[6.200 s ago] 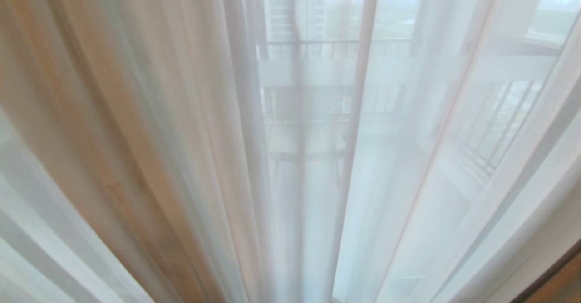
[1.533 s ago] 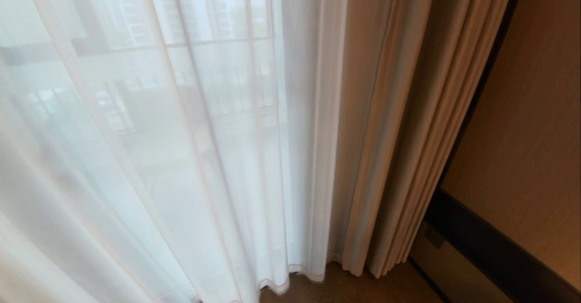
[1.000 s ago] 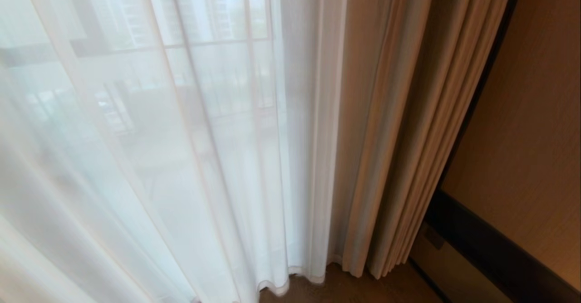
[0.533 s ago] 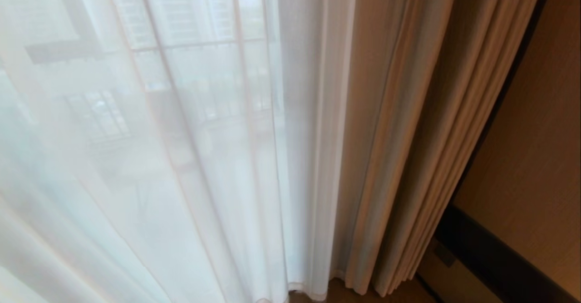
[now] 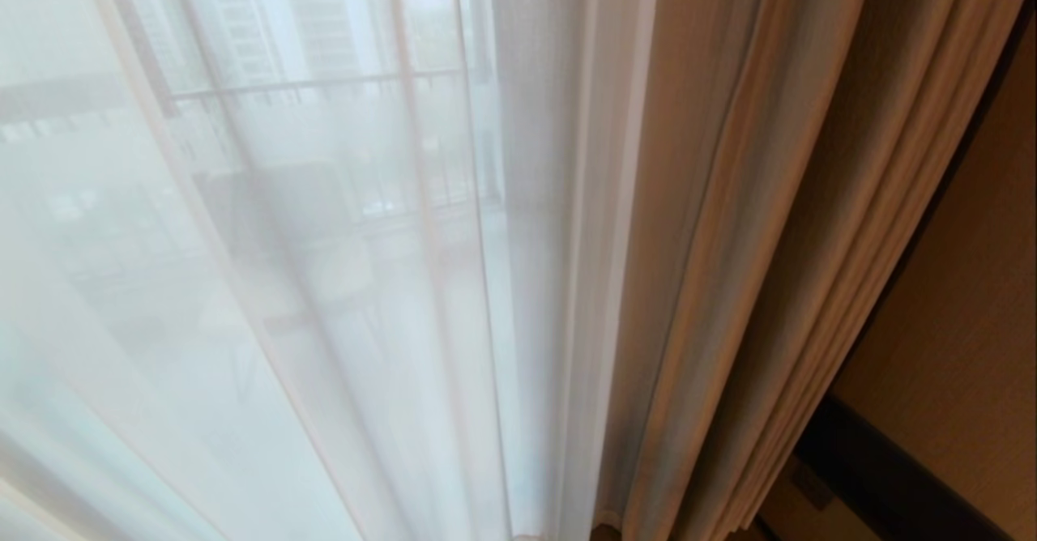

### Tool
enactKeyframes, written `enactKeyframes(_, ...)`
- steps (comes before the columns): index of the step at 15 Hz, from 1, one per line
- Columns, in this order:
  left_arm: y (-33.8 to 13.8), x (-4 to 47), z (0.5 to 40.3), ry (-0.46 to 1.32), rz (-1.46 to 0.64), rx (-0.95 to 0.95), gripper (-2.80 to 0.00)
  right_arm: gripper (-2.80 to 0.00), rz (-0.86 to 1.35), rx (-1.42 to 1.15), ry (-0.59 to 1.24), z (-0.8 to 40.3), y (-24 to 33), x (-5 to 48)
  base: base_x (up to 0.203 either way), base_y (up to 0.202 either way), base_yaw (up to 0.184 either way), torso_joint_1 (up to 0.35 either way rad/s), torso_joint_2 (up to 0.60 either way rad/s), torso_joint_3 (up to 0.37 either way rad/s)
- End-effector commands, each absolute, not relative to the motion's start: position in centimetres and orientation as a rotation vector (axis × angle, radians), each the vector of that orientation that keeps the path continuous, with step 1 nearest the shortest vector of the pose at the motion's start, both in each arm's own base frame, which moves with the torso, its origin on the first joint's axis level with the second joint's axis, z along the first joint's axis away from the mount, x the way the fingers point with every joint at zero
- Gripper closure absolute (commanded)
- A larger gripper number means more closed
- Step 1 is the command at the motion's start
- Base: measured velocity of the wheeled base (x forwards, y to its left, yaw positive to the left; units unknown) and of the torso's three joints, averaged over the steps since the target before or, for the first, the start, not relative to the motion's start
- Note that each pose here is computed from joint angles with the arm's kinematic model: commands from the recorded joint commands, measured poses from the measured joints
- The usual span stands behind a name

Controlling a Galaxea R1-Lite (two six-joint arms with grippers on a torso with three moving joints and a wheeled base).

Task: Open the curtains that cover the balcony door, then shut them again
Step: Close the outer curtains on both sides

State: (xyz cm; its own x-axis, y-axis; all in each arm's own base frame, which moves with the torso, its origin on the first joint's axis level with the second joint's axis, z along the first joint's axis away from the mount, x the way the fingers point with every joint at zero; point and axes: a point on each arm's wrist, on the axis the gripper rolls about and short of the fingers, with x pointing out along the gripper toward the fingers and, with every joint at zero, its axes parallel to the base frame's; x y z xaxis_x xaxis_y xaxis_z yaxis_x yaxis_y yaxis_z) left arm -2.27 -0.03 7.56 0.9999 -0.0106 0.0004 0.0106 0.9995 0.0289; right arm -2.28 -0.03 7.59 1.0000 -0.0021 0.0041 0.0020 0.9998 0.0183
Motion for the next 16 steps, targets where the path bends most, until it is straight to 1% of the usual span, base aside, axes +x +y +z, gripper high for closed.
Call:
enactKeyframes(1, 0.0, -2.3, 7.6, -0.002, -0.011, 0.028, 0.0, 0.0, -0.001, 0.018, -0.005, 7.6, 0.0, -2.3, 0.0, 0.0, 0.0, 0.0, 0.0, 0.0)
enactKeyframes(12, 0.0, -2.3, 7.6, -0.002, -0.009, 0.028, 0.0, 0.0, -0.005, 0.033, -0.019, 7.8, 0.0, -2.3, 0.0, 0.0, 0.0, 0.0, 0.0, 0.0)
enactKeyframes(16, 0.0, -2.3, 7.6, -0.002, -0.009, 0.028, 0.0, 0.0, 0.002, 0.037, -0.091, 10.3, 0.0, -3.2, 0.0, 0.0, 0.0, 0.0, 0.0, 0.0)
